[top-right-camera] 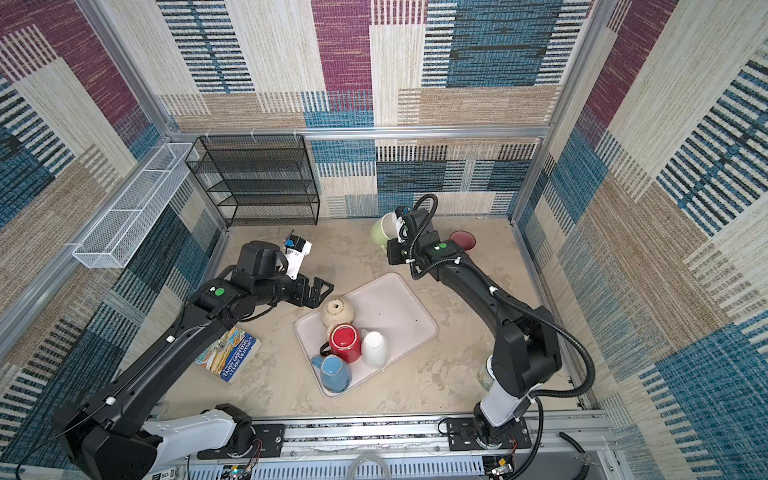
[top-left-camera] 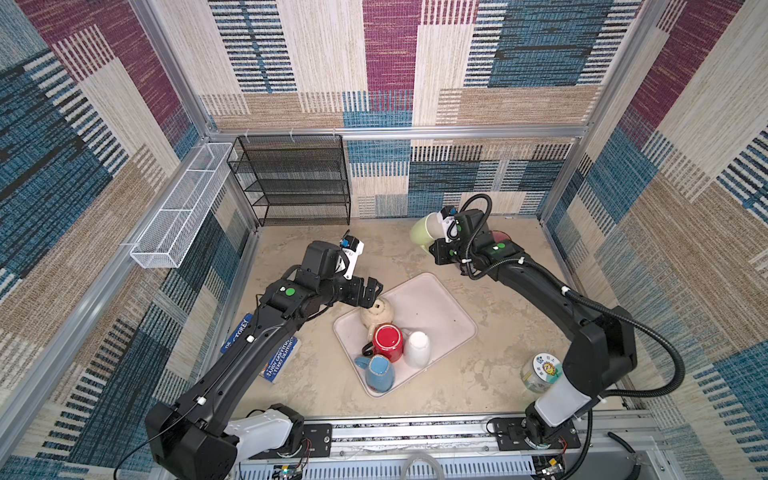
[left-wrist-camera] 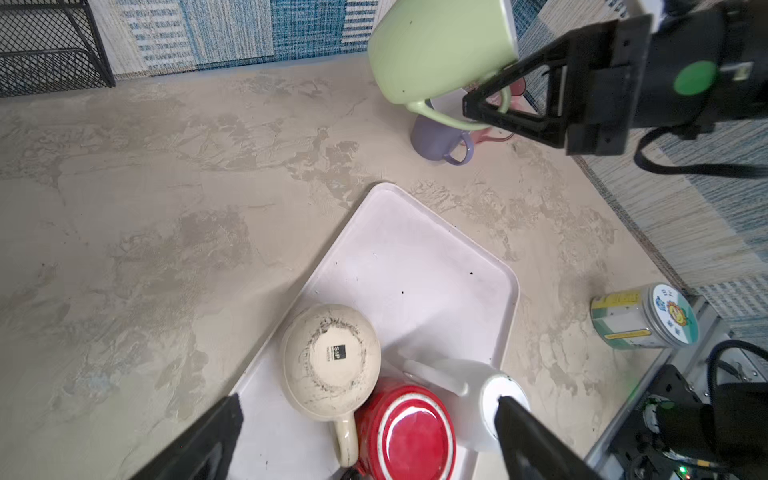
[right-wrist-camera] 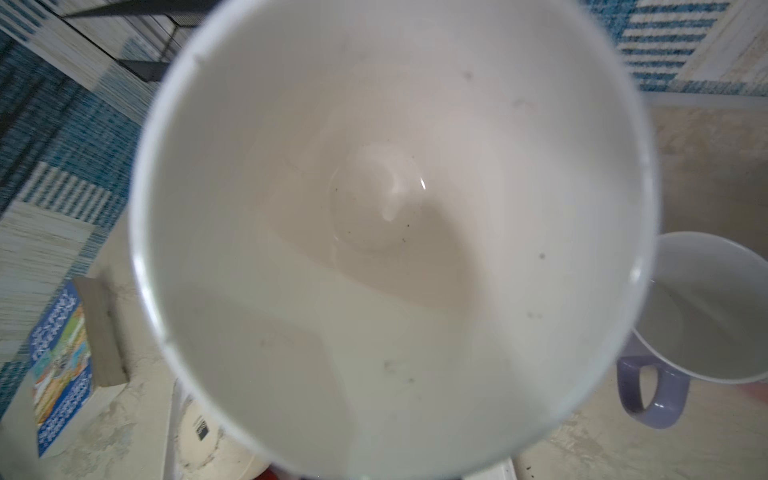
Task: Turn the mug right side up
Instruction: 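Carry the light green mug beyond the tray with the right gripper while the left withdraws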
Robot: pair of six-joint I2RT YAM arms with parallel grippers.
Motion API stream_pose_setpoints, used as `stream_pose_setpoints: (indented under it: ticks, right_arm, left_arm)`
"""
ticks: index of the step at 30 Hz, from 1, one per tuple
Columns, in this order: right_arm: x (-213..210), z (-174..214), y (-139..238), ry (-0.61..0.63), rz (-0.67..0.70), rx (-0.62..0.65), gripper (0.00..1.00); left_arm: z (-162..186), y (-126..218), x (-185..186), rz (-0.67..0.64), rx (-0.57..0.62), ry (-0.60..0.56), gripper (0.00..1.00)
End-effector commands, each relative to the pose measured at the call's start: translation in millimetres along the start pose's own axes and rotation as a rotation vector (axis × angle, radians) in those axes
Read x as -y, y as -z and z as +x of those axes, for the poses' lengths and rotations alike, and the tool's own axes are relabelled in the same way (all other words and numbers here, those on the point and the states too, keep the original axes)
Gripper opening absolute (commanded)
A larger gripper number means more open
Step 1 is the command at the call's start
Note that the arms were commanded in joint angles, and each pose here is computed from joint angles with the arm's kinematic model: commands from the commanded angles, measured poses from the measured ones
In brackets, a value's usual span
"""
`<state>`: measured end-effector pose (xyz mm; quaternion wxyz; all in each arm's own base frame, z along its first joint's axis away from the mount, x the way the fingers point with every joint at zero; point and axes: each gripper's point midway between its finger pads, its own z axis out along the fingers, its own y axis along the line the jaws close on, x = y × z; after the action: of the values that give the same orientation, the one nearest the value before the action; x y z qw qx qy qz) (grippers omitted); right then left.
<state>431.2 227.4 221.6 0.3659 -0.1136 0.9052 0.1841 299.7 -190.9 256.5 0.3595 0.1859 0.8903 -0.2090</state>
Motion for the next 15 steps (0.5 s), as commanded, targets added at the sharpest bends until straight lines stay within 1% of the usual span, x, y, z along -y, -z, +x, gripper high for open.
stream_pose_setpoints:
  ticks: [1, 4, 8, 15]
  right_arm:
    - [15, -4, -8, 0.046, 0.092, -0.032, 0.0]
    - [21, -13, -17, 0.063, 0.137, -0.049, 0.0]
    - [34, -8, -36, 0.082, 0.2, -0.128, 0.0]
    - [60, 2, -60, 0.087, 0.281, -0.199, 0.0]
  left_arm:
    - [3, 1, -10, -0.059, -0.026, -0.044, 1.0]
    - [4, 3, -12, -0.073, -0.028, -0.047, 1.0]
    - [4, 5, -12, -0.076, -0.025, -0.048, 1.0]
    - [7, 3, -10, -0.058, -0.04, -0.047, 0.99]
